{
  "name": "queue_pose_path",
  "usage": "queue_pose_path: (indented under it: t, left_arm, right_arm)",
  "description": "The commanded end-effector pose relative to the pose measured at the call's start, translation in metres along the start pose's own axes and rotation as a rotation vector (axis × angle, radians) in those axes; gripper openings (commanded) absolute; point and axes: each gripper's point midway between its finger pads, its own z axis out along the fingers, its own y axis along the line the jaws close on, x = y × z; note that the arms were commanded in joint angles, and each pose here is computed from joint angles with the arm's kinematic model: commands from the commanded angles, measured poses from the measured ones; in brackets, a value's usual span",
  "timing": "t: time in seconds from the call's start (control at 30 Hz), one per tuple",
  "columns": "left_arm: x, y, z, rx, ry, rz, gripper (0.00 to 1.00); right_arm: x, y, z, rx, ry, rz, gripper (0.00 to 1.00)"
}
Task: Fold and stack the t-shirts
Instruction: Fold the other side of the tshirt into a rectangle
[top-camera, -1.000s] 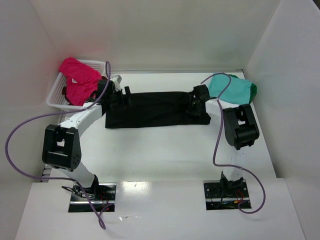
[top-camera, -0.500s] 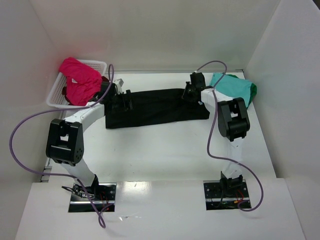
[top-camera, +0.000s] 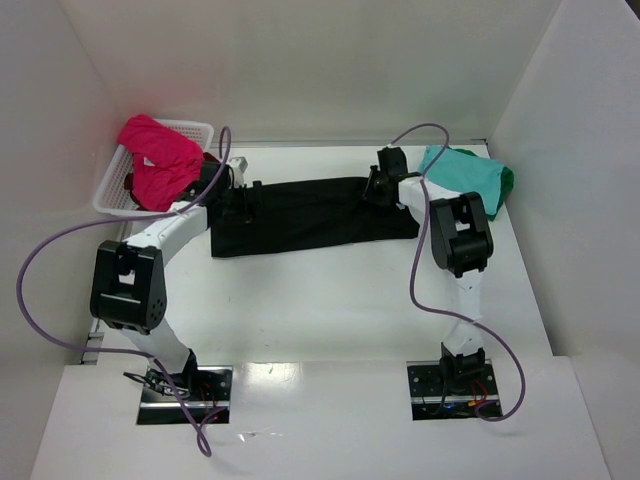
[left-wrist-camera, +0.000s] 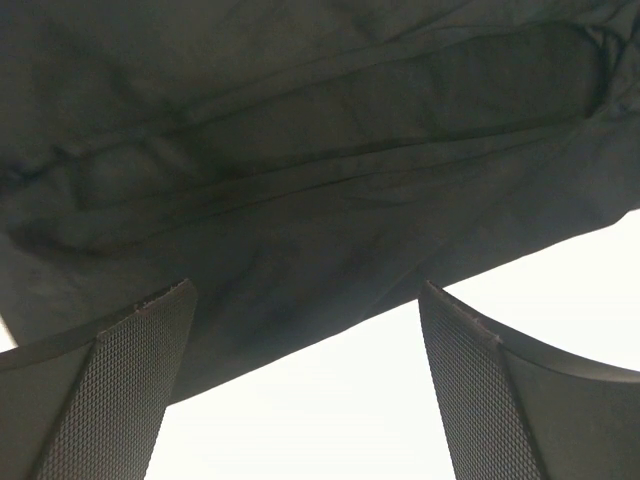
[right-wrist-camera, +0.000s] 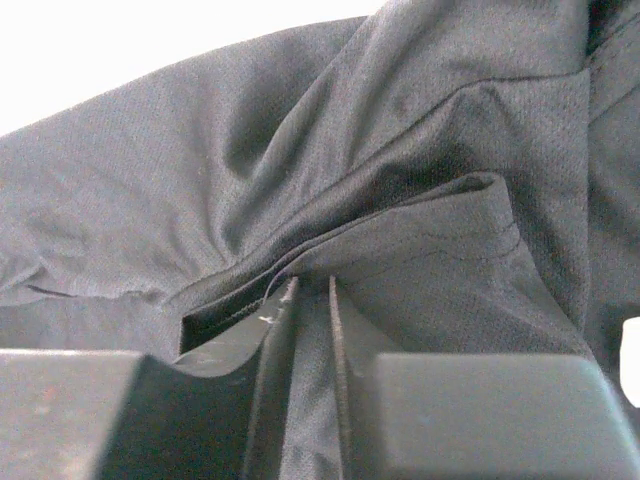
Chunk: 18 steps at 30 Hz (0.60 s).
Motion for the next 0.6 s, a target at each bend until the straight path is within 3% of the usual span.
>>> queue_pose_path:
  t: [0.0, 0.1, 0.2, 0.27, 0.3, 0.4, 0.57]
  left_arm:
    - [-0.061, -0.01, -0.034, 0.004, -0.191, 0.238, 1.0]
    - [-0.079, -0.015, -0.04, 0.028, -0.252, 0.416, 1.0]
    - [-0.08, -0.014, -0.028, 0.054, -0.239, 0.615, 1.0]
    - [-0.078, -0.004, -0.018, 0.058, -0.2, 0.737, 1.0]
    - [-0.074, 0.001, -0.01, 0.081, -0.17, 0.778, 1.0]
    - [-0.058, 0.015, 0.015, 0.177, -0.061, 0.8, 1.0]
    - [-0.056, 0.012, 0.032, 0.329, -0.014, 0.808, 1.0]
  right_arm:
    - [-0.037, 0.007, -0.001, 0.007, -0.093, -0.024, 0.29]
    - [-0.071, 0.021, -0.024, -0.044, -0.162, -0.017, 0.37]
    - [-0.095, 0.036, -0.054, -0.086, -0.215, -0.019, 0.56]
    - [-0.109, 0.047, -0.079, -0.116, -0.26, -0.032, 0.87]
    - [-0.108, 0.049, -0.083, -0.125, -0.256, -0.038, 0.95]
    - [-0.102, 0.052, -0.102, -0.147, -0.245, -0.051, 1.0]
    - [-0.085, 0.05, -0.117, -0.157, -0.214, -0.033, 1.0]
